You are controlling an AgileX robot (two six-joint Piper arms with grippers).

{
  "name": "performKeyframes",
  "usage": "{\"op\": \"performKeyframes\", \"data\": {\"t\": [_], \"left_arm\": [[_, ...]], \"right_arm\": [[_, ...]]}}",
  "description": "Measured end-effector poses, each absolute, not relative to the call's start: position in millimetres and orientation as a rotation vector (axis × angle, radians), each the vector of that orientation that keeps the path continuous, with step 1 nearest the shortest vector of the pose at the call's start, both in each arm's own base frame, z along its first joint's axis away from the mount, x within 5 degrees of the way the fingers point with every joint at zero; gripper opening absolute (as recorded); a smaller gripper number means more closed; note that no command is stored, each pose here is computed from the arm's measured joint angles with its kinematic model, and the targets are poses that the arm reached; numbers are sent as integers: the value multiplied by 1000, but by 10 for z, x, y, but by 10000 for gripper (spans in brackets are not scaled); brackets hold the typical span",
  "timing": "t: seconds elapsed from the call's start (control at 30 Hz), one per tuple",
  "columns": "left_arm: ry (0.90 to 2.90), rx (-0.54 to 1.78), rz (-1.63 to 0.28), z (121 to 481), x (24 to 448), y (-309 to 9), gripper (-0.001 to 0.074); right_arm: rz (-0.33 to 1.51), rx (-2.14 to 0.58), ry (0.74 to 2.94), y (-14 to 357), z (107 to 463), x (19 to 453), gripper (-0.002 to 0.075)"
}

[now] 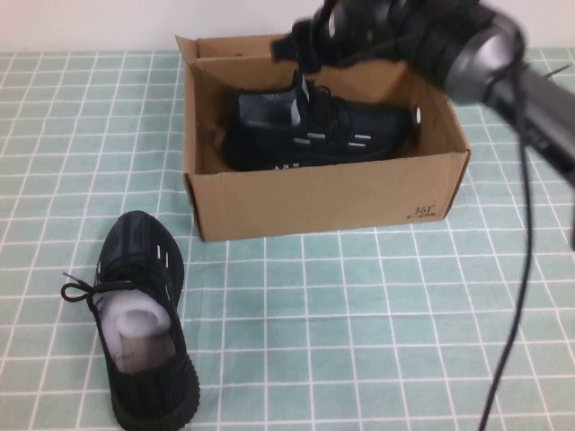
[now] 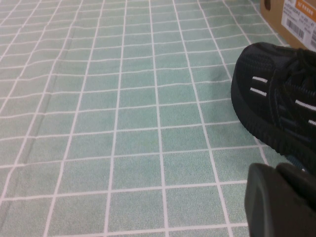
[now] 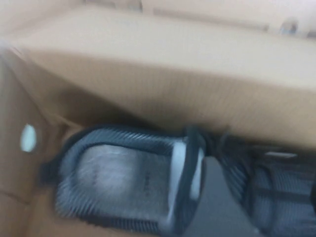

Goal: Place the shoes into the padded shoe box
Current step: Place the shoe in the shoe box, then pick up the shoe from the table

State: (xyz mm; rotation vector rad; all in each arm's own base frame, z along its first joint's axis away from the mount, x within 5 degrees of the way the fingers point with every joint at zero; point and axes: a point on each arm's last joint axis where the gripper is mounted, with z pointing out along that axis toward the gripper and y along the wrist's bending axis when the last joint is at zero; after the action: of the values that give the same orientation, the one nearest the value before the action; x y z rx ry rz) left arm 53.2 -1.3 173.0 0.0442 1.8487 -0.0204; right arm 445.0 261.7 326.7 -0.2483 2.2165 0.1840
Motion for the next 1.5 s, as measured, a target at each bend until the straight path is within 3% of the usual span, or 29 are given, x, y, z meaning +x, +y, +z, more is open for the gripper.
{"op": "performKeyframes", "data": {"t": [0.23, 0.37, 0.47, 0.7, 1.13, 1.5], "left_arm": [[1849, 44, -20, 1730, 532, -13, -4], [1849, 44, -20, 1730, 532, -13, -4], [1849, 44, -20, 1730, 532, -13, -4], [1849, 44, -20, 1730, 532, -13, -4], [1849, 44, -20, 1730, 532, -13, -4], [1849, 44, -20, 1730, 532, -13, -4]], "right_arm": [[148, -327, 2203, 2475, 4058, 3872, 196], [89, -405, 2251, 2402, 4257, 3609, 62], [53, -467, 2281, 2386, 4313, 3480, 10], [85, -555, 2270, 2298, 4489, 3230, -7], [100, -577, 2269, 1556, 4765, 2277, -8], [34, -610, 2209, 1397, 4864, 2143, -8]]}}
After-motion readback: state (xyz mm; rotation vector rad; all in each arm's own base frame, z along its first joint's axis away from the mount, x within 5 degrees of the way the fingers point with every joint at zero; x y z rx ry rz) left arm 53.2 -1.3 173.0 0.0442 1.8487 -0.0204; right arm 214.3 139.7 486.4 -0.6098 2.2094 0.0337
